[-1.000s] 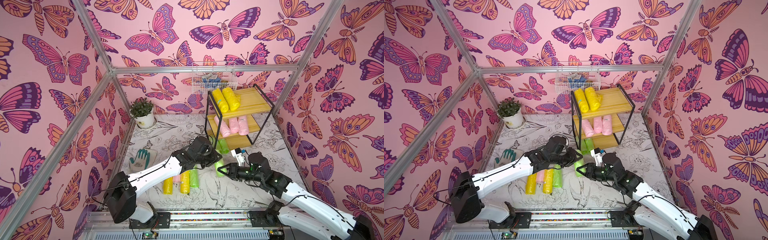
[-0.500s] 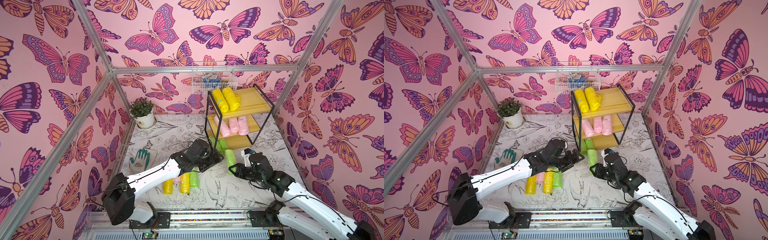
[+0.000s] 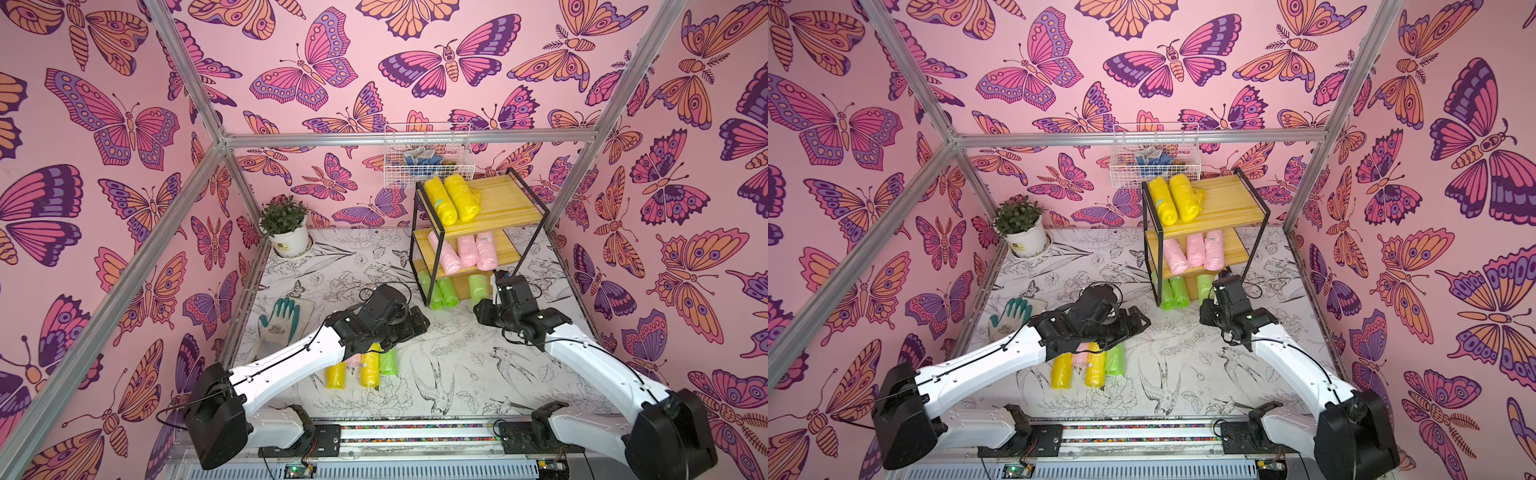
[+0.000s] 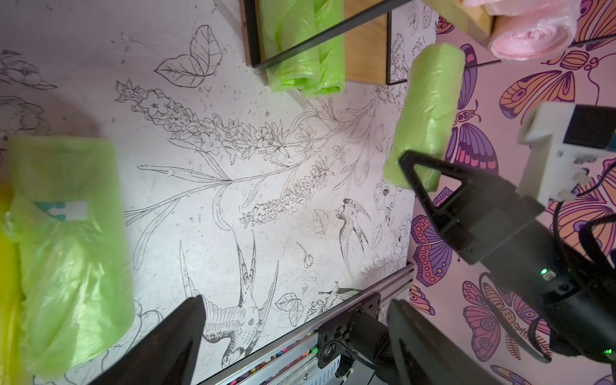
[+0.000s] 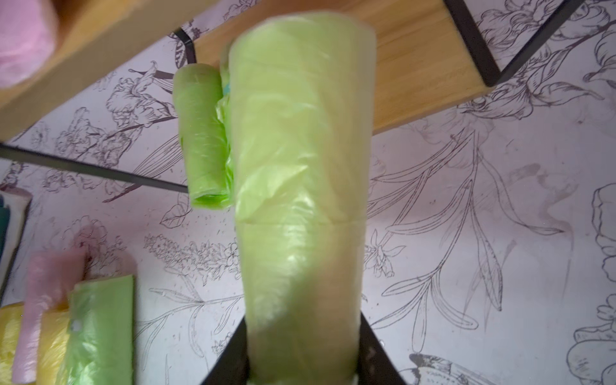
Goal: Sort the rolls of trash bags by color and place them on the shelf
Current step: Place the roll of trash bags on the shelf.
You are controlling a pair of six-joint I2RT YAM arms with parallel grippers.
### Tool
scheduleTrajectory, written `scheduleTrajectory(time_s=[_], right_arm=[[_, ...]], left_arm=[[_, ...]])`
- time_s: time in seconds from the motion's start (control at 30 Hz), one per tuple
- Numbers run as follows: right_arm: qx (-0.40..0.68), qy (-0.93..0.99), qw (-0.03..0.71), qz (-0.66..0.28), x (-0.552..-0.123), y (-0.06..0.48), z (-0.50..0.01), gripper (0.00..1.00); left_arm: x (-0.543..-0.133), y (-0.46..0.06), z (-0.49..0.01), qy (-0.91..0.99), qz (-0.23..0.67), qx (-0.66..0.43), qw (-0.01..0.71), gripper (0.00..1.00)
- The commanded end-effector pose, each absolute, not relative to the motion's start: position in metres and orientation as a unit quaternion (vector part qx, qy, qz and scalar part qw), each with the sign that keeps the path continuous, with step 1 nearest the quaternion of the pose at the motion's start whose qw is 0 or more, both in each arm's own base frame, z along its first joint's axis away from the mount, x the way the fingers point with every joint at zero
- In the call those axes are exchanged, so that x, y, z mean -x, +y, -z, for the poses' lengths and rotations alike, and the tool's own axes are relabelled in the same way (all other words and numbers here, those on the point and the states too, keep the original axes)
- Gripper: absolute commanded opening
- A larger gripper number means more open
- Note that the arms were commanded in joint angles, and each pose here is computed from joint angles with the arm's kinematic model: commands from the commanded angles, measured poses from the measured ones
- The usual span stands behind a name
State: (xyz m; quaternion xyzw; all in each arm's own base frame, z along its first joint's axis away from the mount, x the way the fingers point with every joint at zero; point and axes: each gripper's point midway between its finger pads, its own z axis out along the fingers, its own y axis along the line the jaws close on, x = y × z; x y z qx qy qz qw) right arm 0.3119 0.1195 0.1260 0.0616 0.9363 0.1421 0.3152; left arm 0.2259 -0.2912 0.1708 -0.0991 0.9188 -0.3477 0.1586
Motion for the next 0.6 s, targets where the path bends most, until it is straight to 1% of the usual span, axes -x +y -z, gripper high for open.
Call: scheduleTrajectory(time_s=[0.0, 0.17, 0.37, 0.57], right_arm=[[-0.041, 0.923, 0.354, -0.146, -0.342, 0.127, -0.144, 0.0], [-0.033, 0.928, 0.34, -0.15, -0.358, 0.137, -0.13, 0.0], [-0.029, 0.929, 0.339, -0.144, -0.374, 0.14, -0.119, 0.0], [-0.02, 0.93, 0.341, -0.136, -0.392, 0.145, -0.11, 0.0]], left_arm=[[-0.221, -0.269, -0.159, 0.928, 0.317, 0.105, 0.165, 0.91], [-0.219, -0.257, -0.155, 0.93, 0.309, 0.109, 0.165, 0.91], [-0.219, -0.242, -0.147, 0.932, 0.298, 0.122, 0.165, 0.92], [-0.217, -0.238, -0.137, 0.936, 0.29, 0.125, 0.154, 0.92]])
